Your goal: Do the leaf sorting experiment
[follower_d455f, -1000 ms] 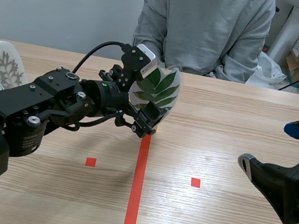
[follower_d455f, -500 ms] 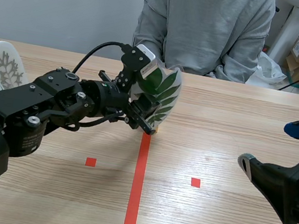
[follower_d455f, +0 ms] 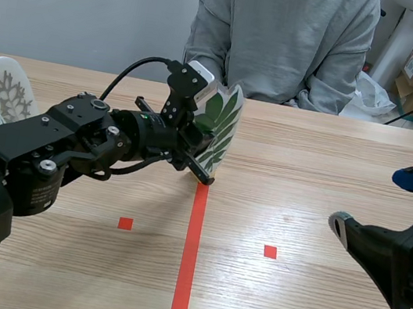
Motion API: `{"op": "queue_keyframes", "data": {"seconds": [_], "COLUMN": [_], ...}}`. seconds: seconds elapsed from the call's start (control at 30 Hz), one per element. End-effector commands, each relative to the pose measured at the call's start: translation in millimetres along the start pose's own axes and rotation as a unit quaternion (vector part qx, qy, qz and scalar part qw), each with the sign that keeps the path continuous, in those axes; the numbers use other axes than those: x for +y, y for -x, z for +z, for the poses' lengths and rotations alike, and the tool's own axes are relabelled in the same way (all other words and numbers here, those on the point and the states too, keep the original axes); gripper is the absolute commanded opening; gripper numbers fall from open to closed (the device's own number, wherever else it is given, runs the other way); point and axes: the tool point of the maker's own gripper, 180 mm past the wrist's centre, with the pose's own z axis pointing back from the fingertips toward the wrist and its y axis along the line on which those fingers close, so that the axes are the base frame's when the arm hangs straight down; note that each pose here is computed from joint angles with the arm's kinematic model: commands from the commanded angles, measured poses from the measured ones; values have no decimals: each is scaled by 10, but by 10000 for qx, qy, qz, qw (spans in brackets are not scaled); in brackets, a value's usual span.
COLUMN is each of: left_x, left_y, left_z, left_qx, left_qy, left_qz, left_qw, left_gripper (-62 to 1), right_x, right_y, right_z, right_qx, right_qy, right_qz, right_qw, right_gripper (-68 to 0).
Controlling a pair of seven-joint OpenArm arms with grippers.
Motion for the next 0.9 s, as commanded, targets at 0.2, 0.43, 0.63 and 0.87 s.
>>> {"op": "queue_keyframes", "data": {"seconds": [0.2,0.43,0.63,0.87], "left_x": [150,531,891,1207], "left_y": [-116,-17,197,525], "left_z": [225,657,1078,1520], "left_qx": [-273,-259,-161,15], "left_qy": [-320,-1017,-1667,-2264], "left_qz": [42,225,580,1045], "left_qw": [9991,9942,9842,9684], "left_gripper": [-569,-569,-569,-569], "right_x": [-39,-39,-39,-39], "right_y": [-74,-74,-74,-75], "right_z": [-1,-1,-1,-1], "right_qx": [-120,-122,-122,-124], "right_qy": [30,30,30,30], "right_qz": [46,46,46,46], "right_qw": [9999,9999,9999,9999], "right_gripper": [-41,-41,-41,-41]}}
